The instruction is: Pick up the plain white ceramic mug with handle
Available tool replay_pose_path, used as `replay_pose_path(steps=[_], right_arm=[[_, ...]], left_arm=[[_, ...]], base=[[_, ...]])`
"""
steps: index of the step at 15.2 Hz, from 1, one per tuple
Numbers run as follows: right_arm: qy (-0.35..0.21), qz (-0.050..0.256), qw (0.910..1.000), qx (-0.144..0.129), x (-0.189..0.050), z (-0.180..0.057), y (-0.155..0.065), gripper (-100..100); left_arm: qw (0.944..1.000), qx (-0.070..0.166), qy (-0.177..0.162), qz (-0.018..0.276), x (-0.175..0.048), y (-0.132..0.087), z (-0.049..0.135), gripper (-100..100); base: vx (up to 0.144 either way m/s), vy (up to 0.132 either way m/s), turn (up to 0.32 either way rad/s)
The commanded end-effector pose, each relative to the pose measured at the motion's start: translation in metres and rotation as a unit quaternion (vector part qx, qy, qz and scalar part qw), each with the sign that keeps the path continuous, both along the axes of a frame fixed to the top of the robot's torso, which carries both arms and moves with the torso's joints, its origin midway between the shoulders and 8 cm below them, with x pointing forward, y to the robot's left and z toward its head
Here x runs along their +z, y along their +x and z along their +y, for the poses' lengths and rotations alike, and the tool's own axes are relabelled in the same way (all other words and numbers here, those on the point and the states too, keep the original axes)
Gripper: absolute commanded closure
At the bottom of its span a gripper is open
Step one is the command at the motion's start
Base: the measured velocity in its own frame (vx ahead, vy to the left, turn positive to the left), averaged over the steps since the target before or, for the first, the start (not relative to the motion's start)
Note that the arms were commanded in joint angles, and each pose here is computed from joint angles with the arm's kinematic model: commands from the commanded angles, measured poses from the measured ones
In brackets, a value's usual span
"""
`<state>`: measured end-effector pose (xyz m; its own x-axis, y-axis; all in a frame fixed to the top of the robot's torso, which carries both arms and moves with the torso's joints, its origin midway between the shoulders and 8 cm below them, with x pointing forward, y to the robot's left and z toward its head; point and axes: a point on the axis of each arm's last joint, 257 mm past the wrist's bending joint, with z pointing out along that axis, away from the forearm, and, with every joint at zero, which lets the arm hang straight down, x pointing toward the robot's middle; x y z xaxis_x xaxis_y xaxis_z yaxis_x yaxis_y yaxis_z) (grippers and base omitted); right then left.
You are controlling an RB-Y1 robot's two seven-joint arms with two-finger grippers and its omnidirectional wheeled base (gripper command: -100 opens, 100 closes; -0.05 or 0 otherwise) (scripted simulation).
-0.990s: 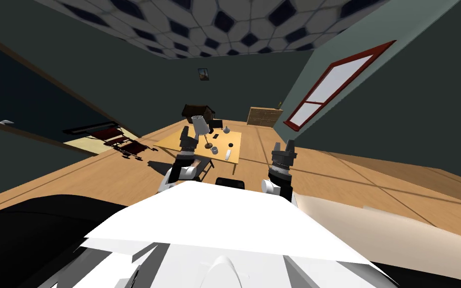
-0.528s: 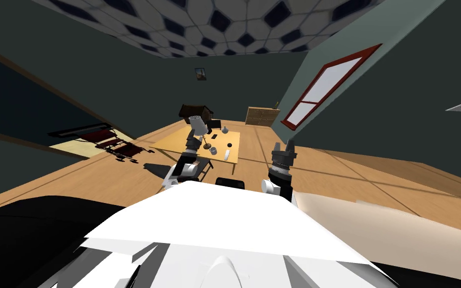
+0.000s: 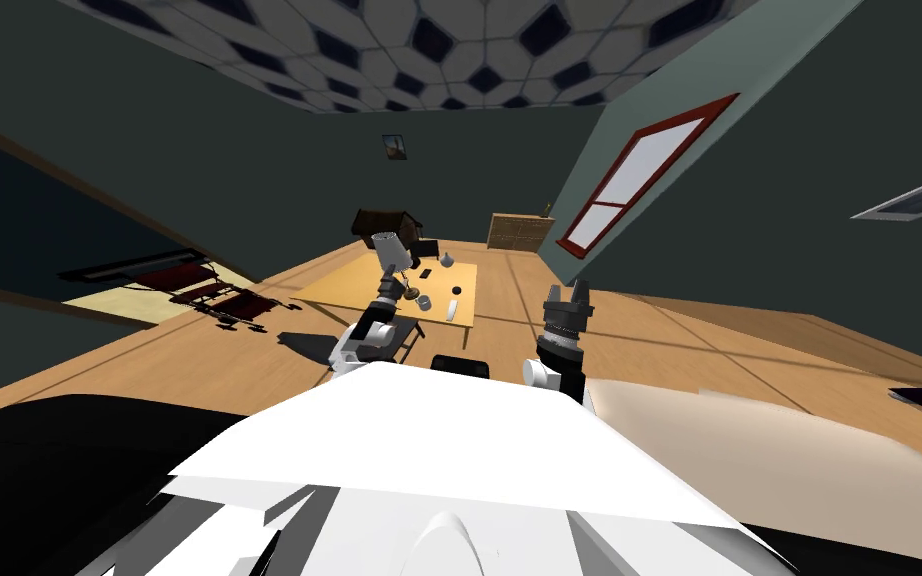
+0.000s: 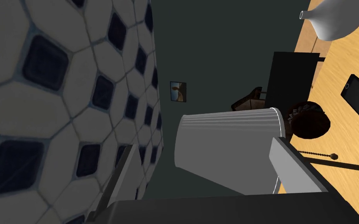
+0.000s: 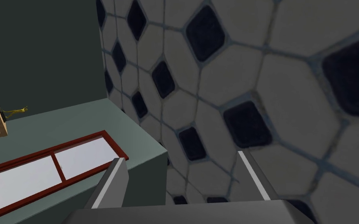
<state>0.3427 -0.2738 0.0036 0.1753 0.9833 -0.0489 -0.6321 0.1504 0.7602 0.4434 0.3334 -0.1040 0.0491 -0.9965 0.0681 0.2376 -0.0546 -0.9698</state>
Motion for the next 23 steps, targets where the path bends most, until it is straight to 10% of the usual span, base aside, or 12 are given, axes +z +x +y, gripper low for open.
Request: replay_pose_path(steps=[1, 13, 23], right_arm=[[0.000, 0.000, 1.0000, 0.000, 0.000, 0.000, 0.000, 0], [0.000, 0.000, 1.0000, 0.000, 0.000, 0.000, 0.000, 0], [0.000, 0.000, 1.0000, 0.000, 0.000, 0.000, 0.000, 0]], left_arm=[[0.9996, 0.002, -0.012, 0.026, -0.017, 0.007, 0.005, -100], [0.9849, 0.020, -0.082, 0.151, -0.099, 0.036, 0.036, -100], [0.9498, 0.052, -0.163, 0.262, -0.174, 0.049, 0.066, -100]], base=[[0.005, 0.001, -0.080], [0.006, 0.003, -0.066], [0.007, 0.004, -0.067]])
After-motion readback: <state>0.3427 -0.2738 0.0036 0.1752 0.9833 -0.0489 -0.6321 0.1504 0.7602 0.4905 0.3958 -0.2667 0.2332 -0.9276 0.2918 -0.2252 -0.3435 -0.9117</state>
